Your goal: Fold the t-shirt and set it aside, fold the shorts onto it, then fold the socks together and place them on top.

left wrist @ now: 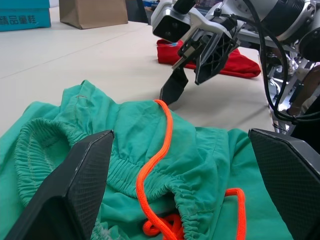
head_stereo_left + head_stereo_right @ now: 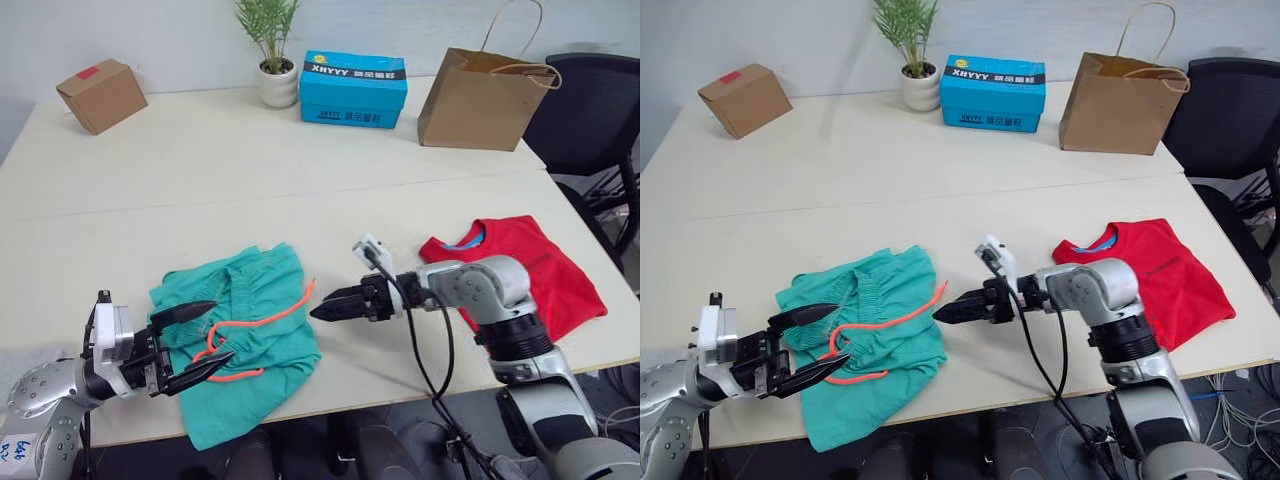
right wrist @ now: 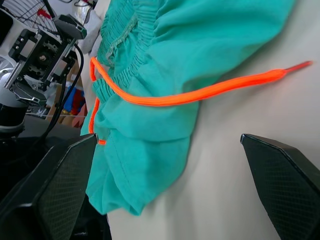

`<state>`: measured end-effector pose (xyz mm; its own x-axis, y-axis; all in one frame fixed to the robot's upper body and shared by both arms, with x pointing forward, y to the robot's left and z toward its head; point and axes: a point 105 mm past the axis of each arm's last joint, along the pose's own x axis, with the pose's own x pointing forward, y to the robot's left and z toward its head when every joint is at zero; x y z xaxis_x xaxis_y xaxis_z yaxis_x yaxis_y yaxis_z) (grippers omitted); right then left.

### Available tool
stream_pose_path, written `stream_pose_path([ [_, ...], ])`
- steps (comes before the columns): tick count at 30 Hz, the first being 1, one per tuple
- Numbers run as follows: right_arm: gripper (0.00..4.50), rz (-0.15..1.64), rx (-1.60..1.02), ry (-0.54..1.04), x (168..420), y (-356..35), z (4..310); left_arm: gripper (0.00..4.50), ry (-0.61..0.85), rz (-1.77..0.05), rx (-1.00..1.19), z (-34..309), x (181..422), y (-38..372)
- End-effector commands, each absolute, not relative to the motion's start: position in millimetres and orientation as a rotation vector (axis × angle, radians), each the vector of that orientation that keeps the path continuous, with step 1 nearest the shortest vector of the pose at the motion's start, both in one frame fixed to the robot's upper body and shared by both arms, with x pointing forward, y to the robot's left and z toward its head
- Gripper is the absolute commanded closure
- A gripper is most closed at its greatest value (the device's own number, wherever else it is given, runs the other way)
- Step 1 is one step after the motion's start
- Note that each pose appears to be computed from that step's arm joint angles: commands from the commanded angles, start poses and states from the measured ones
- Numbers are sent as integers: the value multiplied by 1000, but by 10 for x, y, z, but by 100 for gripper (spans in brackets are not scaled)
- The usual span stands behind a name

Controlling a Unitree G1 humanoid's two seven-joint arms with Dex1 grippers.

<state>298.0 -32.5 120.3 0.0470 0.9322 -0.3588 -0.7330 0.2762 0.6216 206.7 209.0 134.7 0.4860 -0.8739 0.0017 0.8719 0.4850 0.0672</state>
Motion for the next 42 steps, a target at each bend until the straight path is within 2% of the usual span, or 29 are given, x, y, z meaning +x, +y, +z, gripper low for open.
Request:
stream_pose_path([
  [1, 3, 1258, 334, 857, 3053, -149, 1156, 0, -59, -1046, 83, 1382, 2065, 2120],
  [4, 3, 1329, 400, 898, 2982, 76, 1206, 0, -58, -1040, 86, 1380, 2066, 2128],
  [10, 3, 1360, 332, 921, 2922, 401, 1097, 0, -49, -1027, 91, 1370, 2057, 2163],
  [15, 168, 1269, 248, 865, 3065, 553, 914, 0, -46, -1020, 100, 1384, 2072, 2197],
  [18, 280, 1239, 184, 772, 3145, 601, 880, 0, -45, -1017, 100, 1386, 2062, 2201],
  [20, 353, 1263, 168, 721, 3136, 612, 914, 0, -43, -1018, 92, 1386, 2044, 2189],
  [23, 448, 1310, 238, 724, 3065, 507, 1034, 0, -35, -1047, 53, 1405, 1994, 2126],
  [29, 448, 1416, 310, 694, 2890, -4, 1463, 0, -170, -1067, -15, 1721, 2081, 1897],
  [31, 448, 1492, 233, 650, 2763, -250, 1669, 0, -192, -1110, -17, 1803, 2117, 1779],
  [38, 448, 1416, 128, 596, 2669, -1110, 2213, 0, -250, -1205, -37, 1920, 2271, 1580],
  [42, 448, 1259, 28, 568, 2742, -1669, 2530, 0, -286, -1234, -73, 1980, 2367, 1499],
])
